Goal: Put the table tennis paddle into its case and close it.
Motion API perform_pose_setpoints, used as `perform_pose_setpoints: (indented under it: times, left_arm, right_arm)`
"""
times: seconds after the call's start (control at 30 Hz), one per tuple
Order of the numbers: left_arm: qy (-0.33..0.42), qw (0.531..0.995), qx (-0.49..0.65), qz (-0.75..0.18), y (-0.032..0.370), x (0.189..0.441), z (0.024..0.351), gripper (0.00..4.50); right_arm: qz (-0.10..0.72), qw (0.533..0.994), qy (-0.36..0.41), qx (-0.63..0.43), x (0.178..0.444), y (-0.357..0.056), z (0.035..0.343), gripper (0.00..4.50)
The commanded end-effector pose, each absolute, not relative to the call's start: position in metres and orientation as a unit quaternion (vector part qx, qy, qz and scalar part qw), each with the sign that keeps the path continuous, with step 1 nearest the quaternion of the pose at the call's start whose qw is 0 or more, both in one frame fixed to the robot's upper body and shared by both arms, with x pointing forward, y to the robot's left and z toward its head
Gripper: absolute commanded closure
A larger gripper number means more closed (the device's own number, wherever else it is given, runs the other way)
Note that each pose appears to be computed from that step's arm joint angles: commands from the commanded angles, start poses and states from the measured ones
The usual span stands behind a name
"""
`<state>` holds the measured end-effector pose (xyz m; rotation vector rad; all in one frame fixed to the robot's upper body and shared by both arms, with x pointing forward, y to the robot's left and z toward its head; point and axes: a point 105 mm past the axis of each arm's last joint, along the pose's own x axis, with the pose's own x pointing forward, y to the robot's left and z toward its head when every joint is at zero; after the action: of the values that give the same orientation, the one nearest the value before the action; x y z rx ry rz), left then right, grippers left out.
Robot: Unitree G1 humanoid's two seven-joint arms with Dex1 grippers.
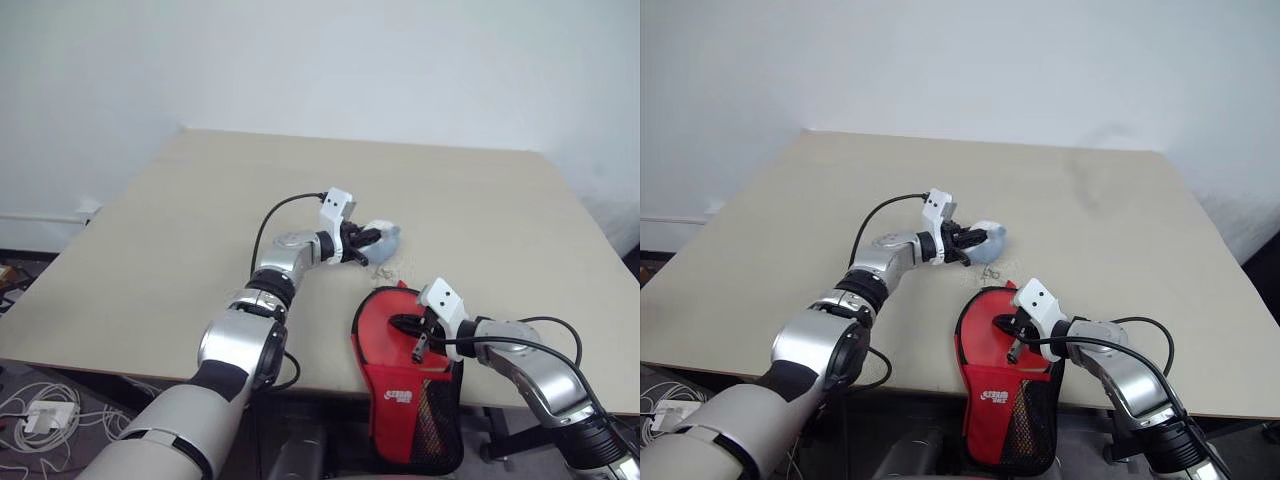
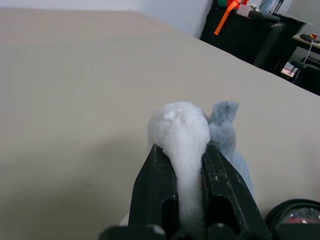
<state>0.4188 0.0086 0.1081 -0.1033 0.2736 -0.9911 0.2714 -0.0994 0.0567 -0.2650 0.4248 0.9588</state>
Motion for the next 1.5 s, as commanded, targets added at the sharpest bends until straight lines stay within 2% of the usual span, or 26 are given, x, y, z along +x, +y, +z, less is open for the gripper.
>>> perform_pose_setpoints:
  times: [0.03, 0.27, 0.37, 0.53, 0.77, 0.93, 0.97, 1.2, 1.23, 1.33, 1.5]
  left_arm:
    - [0.056, 0.872, -0.035, -0.486, -0.005, 0.427, 0.154, 4.43]
    - [0.073, 0.802, 0.005, -0.594, -0.033, 0.393, 0.133, 4.43]
    - [0.09, 0.758, 0.031, -0.645, -0.036, 0.373, 0.114, 4.43]
    - [0.112, 0.717, 0.063, -0.686, -0.033, 0.35, 0.092, 4.43]
    - [0.124, 0.705, 0.067, -0.695, -0.032, 0.342, 0.085, 1.98]
    - [0.123, 0.713, 0.061, -0.687, -0.029, 0.347, 0.093, 0.21]
    - [0.122, 0.717, 0.055, -0.684, -0.028, 0.35, 0.097, 0.04]
    - [0.099, 0.725, 0.038, -0.681, -0.024, 0.354, 0.116, 0.04]
    - [0.096, 0.722, 0.036, -0.684, -0.024, 0.353, 0.118, 0.01]
    - [0.088, 0.713, 0.026, -0.695, -0.024, 0.346, 0.125, 0.62]
    - [0.075, 0.704, 0.016, -0.706, -0.024, 0.335, 0.137, 2.37]
  right_arm:
    - [0.458, 0.85, 0.23, -0.125, 0.265, -0.099, 0.045, 4.5]
    - [0.457, 0.849, 0.232, -0.127, 0.265, -0.101, 0.044, 4.5]
    - [0.458, 0.848, 0.233, -0.128, 0.264, -0.101, 0.044, 4.5]
    - [0.459, 0.847, 0.234, -0.129, 0.264, -0.102, 0.044, 4.5]
    - [0.46, 0.846, 0.235, -0.13, 0.263, -0.103, 0.044, 4.5]
    - [0.465, 0.842, 0.236, -0.136, 0.258, -0.107, 0.049, 4.5]
    - [0.469, 0.84, 0.236, -0.138, 0.255, -0.109, 0.051, 4.5]
    - [0.495, 0.818, 0.246, -0.162, 0.235, -0.126, 0.071, 4.5]
    - [0.499, 0.814, 0.247, -0.166, 0.232, -0.13, 0.076, 4.32]
    - [0.514, 0.802, 0.25, -0.171, 0.226, -0.141, 0.093, 3.61]
    - [0.523, 0.798, 0.236, -0.185, 0.231, -0.154, 0.122, 1.86]
